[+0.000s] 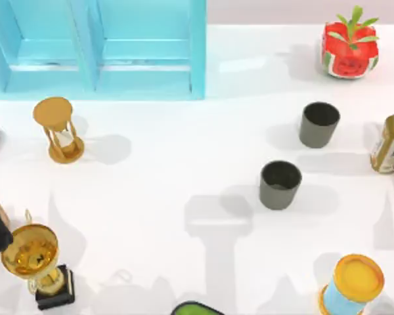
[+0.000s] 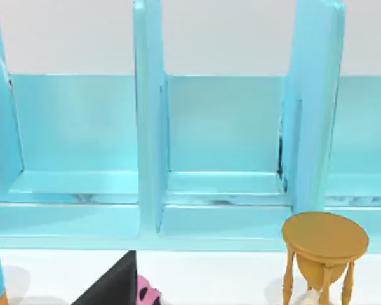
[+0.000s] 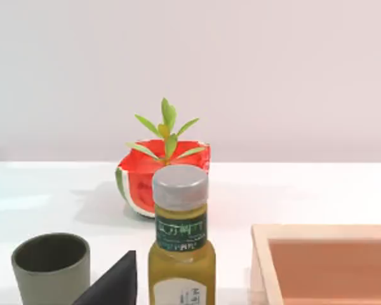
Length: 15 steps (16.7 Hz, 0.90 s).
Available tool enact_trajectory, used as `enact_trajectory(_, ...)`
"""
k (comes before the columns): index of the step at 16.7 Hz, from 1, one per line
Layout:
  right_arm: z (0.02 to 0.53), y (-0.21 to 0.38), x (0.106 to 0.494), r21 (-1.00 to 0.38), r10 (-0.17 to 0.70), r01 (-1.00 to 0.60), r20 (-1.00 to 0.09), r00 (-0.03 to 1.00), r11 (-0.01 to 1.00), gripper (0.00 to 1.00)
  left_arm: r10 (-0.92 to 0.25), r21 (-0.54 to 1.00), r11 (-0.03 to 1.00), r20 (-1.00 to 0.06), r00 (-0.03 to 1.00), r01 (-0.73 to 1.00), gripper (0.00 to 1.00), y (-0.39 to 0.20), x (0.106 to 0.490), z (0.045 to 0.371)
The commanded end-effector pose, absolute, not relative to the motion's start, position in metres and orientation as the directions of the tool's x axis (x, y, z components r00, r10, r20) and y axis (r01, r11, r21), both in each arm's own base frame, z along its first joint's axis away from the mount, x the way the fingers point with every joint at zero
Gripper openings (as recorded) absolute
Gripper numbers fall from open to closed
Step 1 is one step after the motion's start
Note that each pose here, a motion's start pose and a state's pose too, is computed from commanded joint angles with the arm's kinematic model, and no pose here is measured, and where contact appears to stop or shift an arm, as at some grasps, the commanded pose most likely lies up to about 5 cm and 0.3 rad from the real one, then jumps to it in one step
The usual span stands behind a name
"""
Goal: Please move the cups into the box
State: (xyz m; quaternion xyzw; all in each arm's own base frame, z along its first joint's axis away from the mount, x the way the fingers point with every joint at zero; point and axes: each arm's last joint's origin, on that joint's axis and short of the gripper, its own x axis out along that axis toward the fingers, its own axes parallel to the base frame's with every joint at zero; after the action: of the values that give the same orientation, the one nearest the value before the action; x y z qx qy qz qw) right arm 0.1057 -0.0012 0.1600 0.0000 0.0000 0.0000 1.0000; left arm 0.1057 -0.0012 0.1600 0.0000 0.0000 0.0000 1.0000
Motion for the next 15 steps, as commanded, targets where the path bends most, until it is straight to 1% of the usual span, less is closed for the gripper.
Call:
enact_trajectory(4,0.166,-0.001,0.106,0.015,0.007,-0.006,-0.021,1.000,1.000,1.00,0.000,0.000,1.000,0.000,1.000,0.000,1.00,-0.001,0.106,0.160)
enact_trajectory(7,0.188,0.002,0.108,0.071,0.029,-0.021,-0.111,0.993,0.997,1.00,0.000,0.000,1.000,0.000,1.000,0.000,1.00,-0.001,0.106,0.160)
enact_trajectory(9,0.211,0.005,0.114,0.121,0.052,-0.027,-0.211,0.976,0.992,1.00,0.000,0.000,1.000,0.000,1.000,0.000,1.00,-0.001,0.106,0.160)
enact_trajectory(11,0.236,0.009,0.126,0.170,0.079,-0.022,-0.340,0.937,0.985,1.00,0.000,0.000,1.000,0.000,1.000,0.000,1.00,-0.001,0.106,0.160)
enact_trajectory(13,0.261,0.017,0.145,0.204,0.105,-0.003,-0.487,0.867,0.979,1.00,0.000,0.000,1.000,0.000,1.000,0.000,1.00,-0.001,0.106,0.160)
enact_trajectory(15,0.281,0.027,0.172,0.213,0.119,0.026,-0.638,0.761,0.977,1.00,0.000,0.000,1.000,0.000,1.000,0.000,1.00,-0.001,0.106,0.160)
